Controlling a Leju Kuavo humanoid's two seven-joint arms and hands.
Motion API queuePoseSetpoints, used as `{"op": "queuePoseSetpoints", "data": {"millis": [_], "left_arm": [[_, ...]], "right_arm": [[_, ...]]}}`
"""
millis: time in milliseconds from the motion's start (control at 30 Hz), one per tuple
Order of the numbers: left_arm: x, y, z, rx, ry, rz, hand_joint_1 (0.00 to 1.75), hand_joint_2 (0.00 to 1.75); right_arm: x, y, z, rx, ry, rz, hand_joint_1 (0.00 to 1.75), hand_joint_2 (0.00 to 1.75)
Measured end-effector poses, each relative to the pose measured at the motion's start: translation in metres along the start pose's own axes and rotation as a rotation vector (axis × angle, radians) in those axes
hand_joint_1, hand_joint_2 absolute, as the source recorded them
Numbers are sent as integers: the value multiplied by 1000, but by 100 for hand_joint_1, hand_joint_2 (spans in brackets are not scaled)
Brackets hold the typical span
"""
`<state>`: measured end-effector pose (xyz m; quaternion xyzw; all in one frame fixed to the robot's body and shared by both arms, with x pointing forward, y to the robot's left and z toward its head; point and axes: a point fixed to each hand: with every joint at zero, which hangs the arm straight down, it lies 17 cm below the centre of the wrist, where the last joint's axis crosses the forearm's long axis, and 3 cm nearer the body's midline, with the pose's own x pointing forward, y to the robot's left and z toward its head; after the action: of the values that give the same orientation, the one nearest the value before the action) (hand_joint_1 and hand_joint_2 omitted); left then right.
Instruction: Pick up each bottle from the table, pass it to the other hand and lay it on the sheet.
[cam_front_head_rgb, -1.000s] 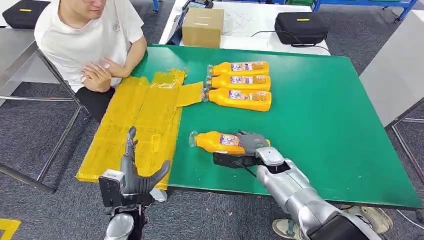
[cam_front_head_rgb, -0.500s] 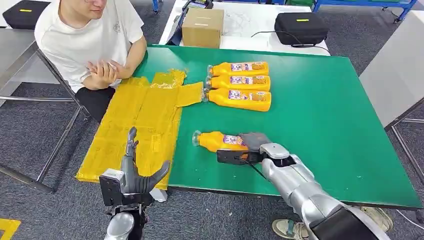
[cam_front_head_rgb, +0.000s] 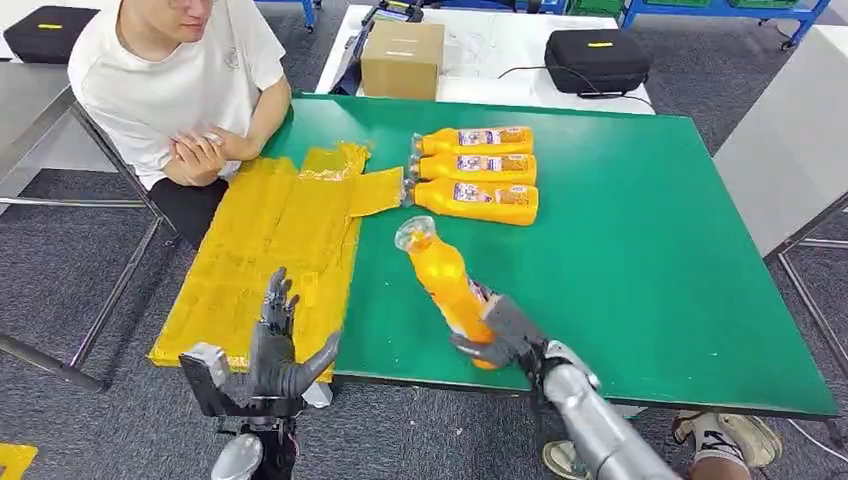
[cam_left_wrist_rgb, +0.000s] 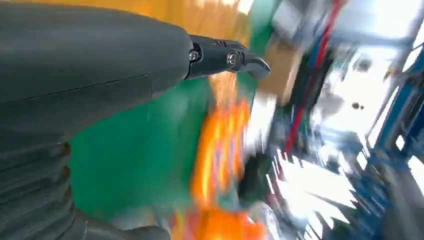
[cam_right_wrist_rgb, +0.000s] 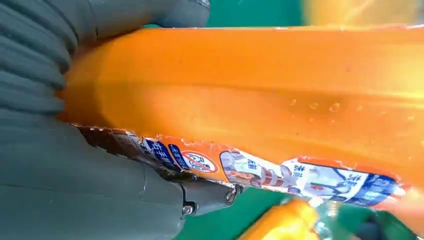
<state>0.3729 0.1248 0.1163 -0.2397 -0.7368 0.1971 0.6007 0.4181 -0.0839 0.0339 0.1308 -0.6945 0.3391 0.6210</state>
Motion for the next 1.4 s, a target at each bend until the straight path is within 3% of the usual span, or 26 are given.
{"op": "queuePoseSetpoints", "data": {"millis": [167, 433, 833, 1133, 1400], "left_arm": [[7, 13, 0, 42, 14, 150, 0, 175], [5, -17, 12, -120, -41, -221, 0, 175], [1, -66, 21, -259, -91, -326, 0, 175], [21, -80, 9, -328, -111, -119, 0, 175], [35, -74, 8, -357, -121, 18, 0, 175]], "right_arm": [[40, 11, 14, -129, -121, -135, 175, 175], [89, -15, 21, -293, -260, -138, 175, 175], [129, 42, -11, -118, -334, 4, 175, 175], [204, 107, -55, 44, -486, 151, 175, 175], [212, 134, -67, 106, -484, 196, 175, 175]]}}
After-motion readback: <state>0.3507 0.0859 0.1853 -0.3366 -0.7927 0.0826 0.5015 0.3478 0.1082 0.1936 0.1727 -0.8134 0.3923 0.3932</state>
